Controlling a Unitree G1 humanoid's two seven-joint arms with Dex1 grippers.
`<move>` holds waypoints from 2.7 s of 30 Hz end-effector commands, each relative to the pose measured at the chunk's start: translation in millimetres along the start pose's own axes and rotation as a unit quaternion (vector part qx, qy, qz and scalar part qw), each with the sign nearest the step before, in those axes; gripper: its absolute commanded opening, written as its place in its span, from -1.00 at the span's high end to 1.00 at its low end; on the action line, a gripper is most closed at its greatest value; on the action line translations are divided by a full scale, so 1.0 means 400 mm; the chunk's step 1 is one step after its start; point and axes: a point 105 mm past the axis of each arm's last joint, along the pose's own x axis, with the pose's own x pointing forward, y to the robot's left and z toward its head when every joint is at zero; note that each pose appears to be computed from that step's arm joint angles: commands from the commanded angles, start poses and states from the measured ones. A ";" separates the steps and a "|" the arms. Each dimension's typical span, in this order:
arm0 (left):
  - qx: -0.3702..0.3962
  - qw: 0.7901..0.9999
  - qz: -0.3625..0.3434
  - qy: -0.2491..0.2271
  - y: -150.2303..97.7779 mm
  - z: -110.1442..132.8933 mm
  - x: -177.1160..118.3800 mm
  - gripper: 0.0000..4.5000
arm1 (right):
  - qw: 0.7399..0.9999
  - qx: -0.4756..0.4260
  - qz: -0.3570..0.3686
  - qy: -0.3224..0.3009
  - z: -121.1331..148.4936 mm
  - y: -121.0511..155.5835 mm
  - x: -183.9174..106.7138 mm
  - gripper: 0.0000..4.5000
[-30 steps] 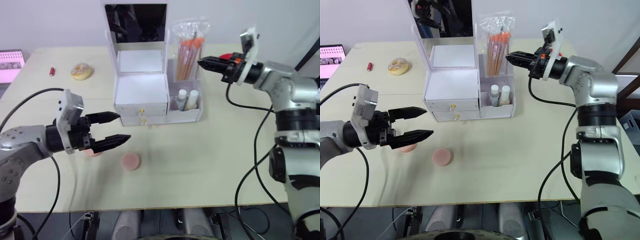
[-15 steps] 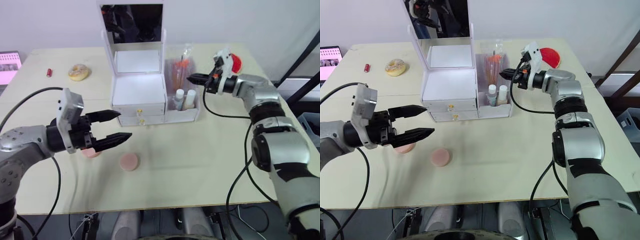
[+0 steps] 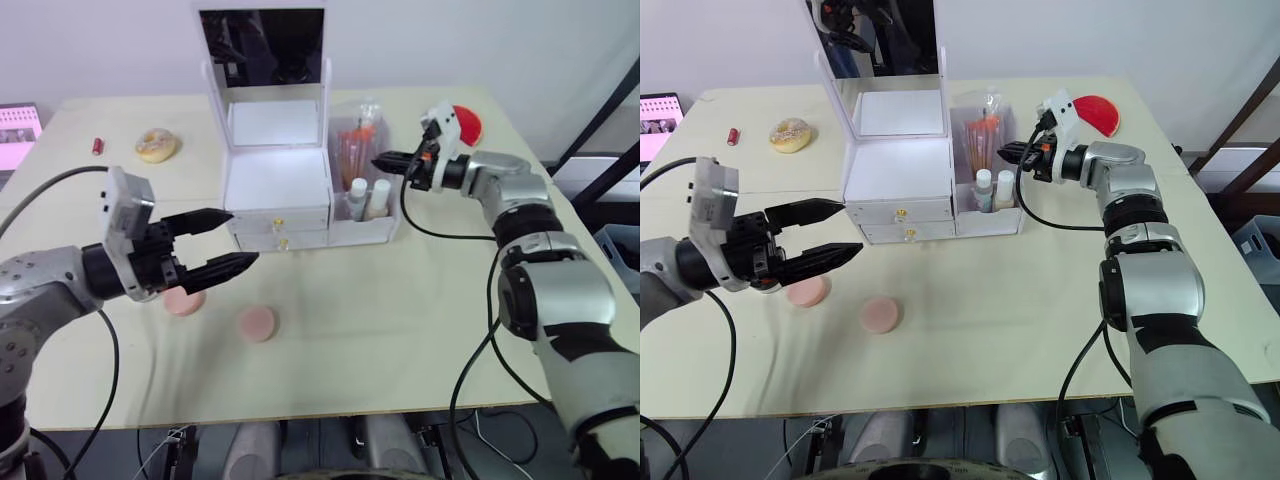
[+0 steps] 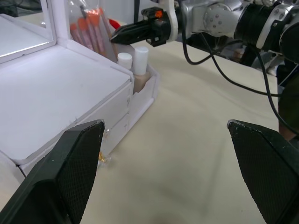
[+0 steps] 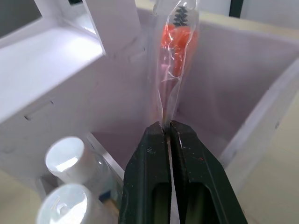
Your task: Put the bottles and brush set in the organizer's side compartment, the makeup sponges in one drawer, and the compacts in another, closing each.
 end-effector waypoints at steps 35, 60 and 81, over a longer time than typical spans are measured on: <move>0.021 1.000 -0.002 -0.006 -0.010 0.016 -0.010 -1.00 | 0.991 -0.089 0.061 -0.072 0.196 0.041 -0.121 -0.99; -0.033 0.976 0.167 0.135 0.091 -0.145 -0.309 -1.00 | 0.995 -0.046 -0.009 0.093 -0.107 0.230 -0.512 -0.99; 0.003 0.952 0.269 0.146 0.163 -0.137 -0.427 -1.00 | 0.983 -0.084 -0.120 0.111 -0.127 0.122 -0.618 -0.99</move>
